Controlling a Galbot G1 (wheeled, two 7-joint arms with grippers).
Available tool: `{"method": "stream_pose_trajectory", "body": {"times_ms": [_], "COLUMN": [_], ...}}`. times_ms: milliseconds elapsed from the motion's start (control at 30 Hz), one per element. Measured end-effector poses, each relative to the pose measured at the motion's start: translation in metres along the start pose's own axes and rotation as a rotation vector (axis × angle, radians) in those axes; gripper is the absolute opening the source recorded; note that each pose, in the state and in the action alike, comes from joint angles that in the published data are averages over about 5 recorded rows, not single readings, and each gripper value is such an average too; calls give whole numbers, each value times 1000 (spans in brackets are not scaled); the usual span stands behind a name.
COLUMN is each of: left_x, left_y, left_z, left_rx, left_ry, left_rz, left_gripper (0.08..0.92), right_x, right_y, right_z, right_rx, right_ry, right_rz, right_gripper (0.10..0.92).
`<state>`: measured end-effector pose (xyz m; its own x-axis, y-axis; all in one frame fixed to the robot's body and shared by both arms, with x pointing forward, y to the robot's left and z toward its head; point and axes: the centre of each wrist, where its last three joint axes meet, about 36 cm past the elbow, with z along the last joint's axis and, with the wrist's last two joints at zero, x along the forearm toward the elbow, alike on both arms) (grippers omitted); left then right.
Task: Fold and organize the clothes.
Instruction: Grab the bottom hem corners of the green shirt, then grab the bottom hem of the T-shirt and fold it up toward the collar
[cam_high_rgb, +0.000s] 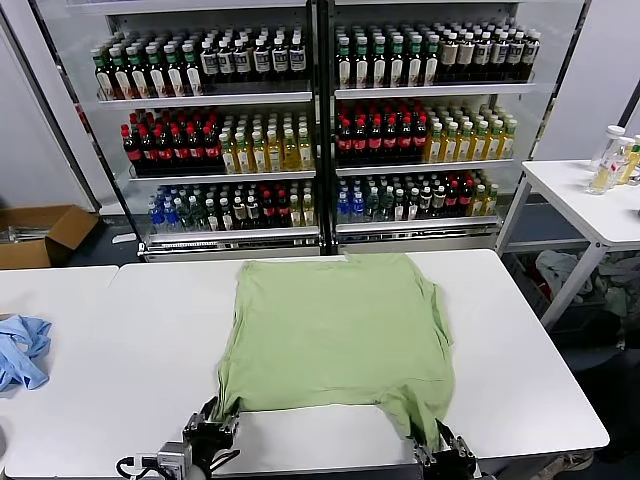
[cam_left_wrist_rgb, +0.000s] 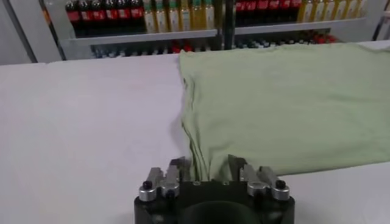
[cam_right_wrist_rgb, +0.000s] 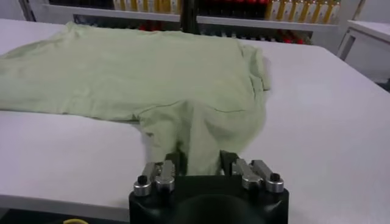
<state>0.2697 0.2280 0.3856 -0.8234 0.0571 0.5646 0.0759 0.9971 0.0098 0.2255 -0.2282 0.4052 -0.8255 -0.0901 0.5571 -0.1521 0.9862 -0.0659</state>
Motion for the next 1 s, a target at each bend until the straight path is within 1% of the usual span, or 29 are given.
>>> {"method": "stream_pose_trajectory", "body": {"times_ms": [100,200,367,667,800,1000], "left_x": [2,5,12,29,32,29], "left_y": [1,2,4,10,14,19], "left_z": [0,0,-4,-24,-34,-43], "left_rx": [9,23,50,85,95,101], "left_ry": [-4,-13,-43,-142,-183,-216], "left_rz": [13,20,31,53,70,96], "left_gripper": [145,93,84,84,84,84], "right_x": [1,3,7,9,2,-19], "right_y": [-2,-5,-11,-25,-31,-41], "right_z": [-3,-6,-16,-41,-52,-67], "right_rx": [-1,0,1,10,19,36], "right_ry": [-12,-28,-71,-165,-198,-241], "right_rz": [0,2,9,28,32,39], "right_gripper": [155,124,124,124,124,124]}}
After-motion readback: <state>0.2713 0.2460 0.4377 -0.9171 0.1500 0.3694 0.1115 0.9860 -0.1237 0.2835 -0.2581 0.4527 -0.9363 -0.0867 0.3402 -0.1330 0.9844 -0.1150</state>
